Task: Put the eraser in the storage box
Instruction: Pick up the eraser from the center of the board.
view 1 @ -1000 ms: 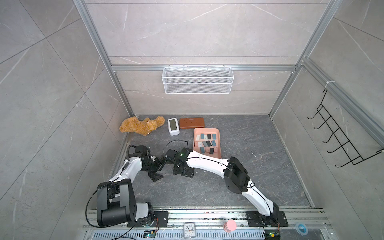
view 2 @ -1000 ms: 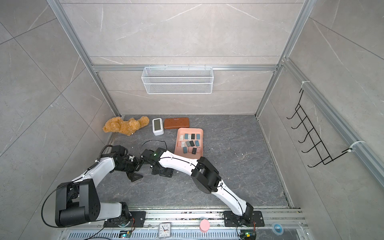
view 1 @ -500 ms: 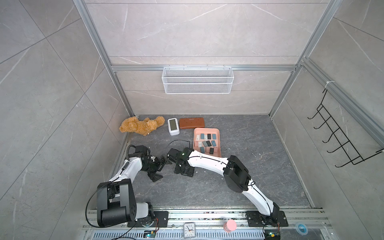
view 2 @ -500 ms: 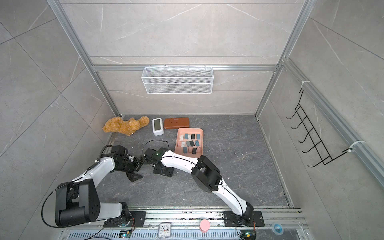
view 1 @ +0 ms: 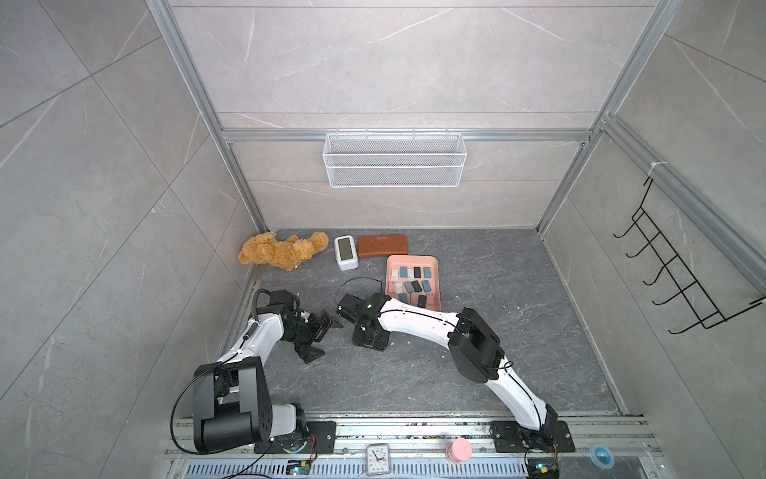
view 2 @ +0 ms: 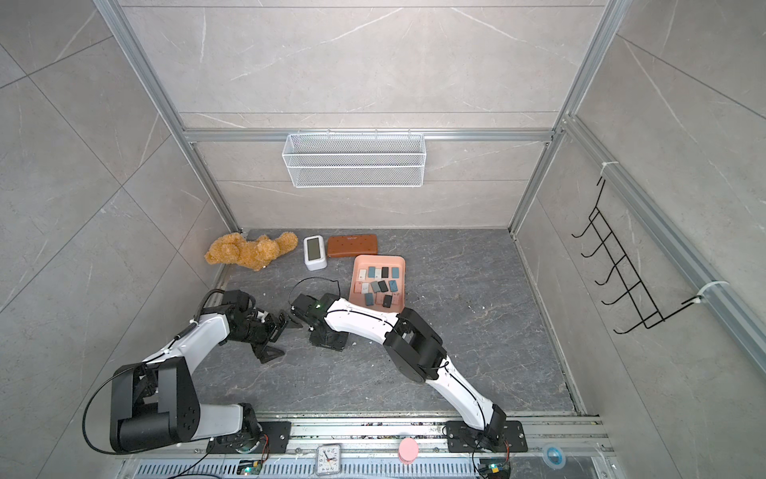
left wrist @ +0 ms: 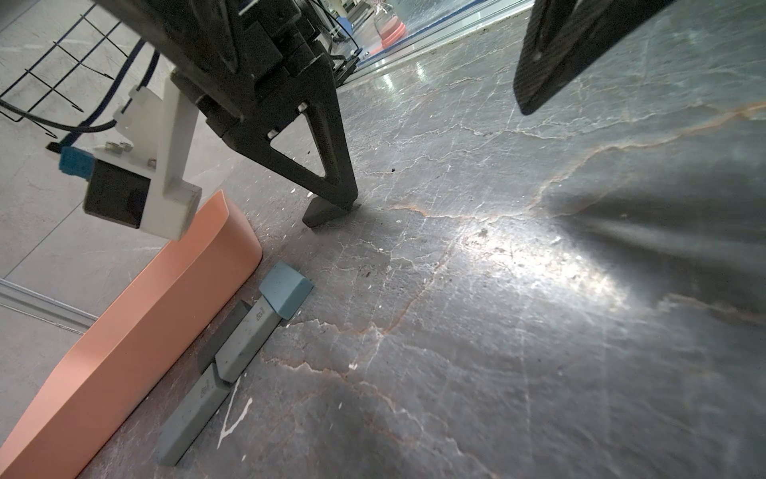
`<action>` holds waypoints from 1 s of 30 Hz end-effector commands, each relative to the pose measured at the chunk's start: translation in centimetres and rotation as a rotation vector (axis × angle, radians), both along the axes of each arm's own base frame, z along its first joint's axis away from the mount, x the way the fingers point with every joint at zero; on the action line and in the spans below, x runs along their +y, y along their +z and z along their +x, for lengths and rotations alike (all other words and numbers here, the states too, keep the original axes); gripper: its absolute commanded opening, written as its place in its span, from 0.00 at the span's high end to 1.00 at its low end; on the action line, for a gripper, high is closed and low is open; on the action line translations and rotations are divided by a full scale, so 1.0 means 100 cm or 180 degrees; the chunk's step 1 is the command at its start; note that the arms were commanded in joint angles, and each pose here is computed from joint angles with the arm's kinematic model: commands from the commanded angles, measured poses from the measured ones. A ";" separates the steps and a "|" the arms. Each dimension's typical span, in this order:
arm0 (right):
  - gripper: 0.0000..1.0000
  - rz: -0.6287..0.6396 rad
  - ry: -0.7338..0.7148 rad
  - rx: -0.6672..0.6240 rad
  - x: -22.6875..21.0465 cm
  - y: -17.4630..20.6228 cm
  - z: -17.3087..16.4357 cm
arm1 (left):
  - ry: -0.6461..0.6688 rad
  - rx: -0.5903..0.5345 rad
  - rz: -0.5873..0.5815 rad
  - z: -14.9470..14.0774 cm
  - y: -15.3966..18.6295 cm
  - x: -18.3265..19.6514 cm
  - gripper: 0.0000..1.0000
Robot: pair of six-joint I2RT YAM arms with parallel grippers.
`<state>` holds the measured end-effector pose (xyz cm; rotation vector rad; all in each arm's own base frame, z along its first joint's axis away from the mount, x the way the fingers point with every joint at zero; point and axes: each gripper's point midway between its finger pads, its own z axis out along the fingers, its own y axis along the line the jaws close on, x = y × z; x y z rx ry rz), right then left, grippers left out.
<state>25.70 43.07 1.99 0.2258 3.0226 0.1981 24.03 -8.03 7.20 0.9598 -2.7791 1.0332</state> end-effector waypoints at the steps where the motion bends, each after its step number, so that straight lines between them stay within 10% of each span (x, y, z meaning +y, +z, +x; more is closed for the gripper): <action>1: 0.53 -0.0259 0.0170 -0.0034 -0.010 -0.025 0.008 | -0.0035 -0.0115 0.0000 0.003 0.010 0.001 0.01; 30: 0.47 -0.0314 0.0501 -0.0051 0.001 -0.018 0.021 | -0.0048 -0.0133 -0.0033 0.002 0.012 0.000 0.01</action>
